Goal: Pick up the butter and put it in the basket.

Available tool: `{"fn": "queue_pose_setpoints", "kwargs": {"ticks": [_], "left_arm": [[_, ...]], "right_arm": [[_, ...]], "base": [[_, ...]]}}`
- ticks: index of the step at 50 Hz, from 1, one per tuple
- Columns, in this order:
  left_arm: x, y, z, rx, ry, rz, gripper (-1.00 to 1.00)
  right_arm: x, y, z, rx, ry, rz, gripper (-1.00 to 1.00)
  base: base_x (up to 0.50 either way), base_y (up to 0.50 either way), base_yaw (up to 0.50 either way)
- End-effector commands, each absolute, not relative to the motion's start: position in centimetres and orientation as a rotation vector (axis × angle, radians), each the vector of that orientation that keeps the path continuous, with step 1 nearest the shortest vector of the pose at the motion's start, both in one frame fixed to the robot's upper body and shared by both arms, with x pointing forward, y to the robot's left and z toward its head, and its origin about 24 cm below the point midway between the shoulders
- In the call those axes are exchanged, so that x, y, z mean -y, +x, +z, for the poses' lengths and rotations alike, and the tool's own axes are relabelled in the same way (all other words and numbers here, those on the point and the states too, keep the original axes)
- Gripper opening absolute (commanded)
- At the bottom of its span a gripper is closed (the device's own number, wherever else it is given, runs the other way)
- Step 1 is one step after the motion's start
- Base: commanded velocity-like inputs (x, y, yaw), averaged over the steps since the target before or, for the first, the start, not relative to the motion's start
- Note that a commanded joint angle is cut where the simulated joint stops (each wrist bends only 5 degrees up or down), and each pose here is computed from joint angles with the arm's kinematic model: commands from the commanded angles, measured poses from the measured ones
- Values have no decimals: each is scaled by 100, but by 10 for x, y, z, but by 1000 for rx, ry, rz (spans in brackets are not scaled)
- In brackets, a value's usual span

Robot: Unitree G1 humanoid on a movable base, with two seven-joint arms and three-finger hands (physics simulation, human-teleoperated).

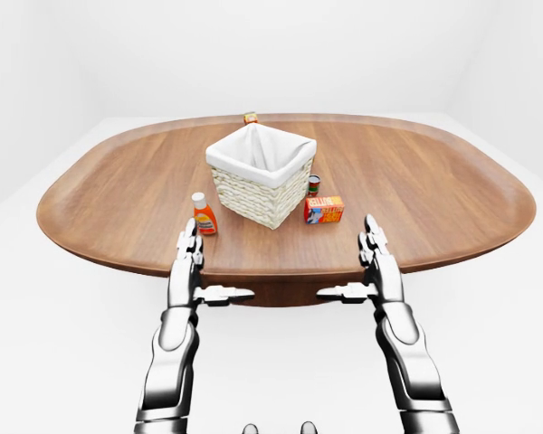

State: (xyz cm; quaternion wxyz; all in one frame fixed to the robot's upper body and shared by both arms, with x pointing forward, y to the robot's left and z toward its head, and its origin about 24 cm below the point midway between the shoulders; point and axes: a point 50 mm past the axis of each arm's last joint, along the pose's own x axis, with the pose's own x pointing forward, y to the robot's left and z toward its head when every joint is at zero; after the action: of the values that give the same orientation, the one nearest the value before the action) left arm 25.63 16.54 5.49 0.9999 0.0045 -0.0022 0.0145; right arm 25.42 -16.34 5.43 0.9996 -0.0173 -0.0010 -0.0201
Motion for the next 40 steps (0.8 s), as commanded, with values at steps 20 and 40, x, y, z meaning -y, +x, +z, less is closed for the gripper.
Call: {"fn": "queue_pose_setpoints", "kwargs": {"ticks": [20, 40], "left_arm": [[-183, 275, 166, 449, 8, 59, 100], [-189, 311, 217, 567, 2, 73, 100]], "right_arm": [[167, 277, 153, 392, -113, 27, 100], [169, 300, 219, 600, -176, 45, 100]], "base": [[0, 0, 0], [0, 0, 0]]}}
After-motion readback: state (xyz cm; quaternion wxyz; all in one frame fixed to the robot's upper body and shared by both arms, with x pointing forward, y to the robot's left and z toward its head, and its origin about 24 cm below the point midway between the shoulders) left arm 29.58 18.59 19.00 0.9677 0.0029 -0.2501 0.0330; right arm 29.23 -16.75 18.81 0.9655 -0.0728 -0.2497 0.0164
